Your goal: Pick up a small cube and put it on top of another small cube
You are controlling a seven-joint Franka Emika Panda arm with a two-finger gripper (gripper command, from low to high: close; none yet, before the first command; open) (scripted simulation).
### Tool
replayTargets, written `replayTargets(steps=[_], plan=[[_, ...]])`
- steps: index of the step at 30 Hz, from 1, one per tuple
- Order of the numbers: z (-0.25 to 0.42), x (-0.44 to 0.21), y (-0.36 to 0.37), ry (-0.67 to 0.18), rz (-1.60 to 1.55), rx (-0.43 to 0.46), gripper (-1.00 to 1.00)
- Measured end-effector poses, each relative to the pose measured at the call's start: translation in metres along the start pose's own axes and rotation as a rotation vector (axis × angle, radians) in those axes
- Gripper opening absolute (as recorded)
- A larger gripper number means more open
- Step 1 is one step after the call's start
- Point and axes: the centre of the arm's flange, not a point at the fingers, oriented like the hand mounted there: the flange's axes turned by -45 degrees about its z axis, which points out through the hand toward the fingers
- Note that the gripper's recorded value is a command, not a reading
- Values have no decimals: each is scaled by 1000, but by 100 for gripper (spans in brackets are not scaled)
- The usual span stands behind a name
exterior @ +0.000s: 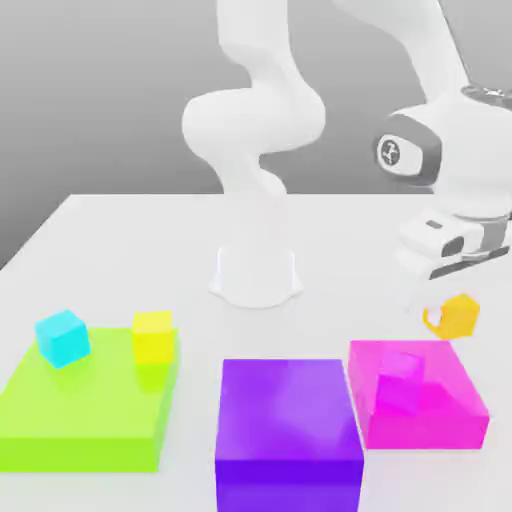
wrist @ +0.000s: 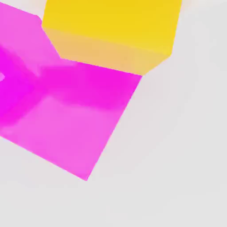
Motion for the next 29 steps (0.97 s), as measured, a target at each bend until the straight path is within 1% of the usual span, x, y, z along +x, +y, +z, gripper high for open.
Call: replayTargets(steps=[12,17,18,24,29], plan=[[-48,10,77,0,-348,-13,-100],[4,11,84,-2,-373,-16,-100],[11,11,84,-2,-374,-16,100],[14,10,84,-2,-375,-16,100],[-38,11,84,-1,-375,-17,100]])
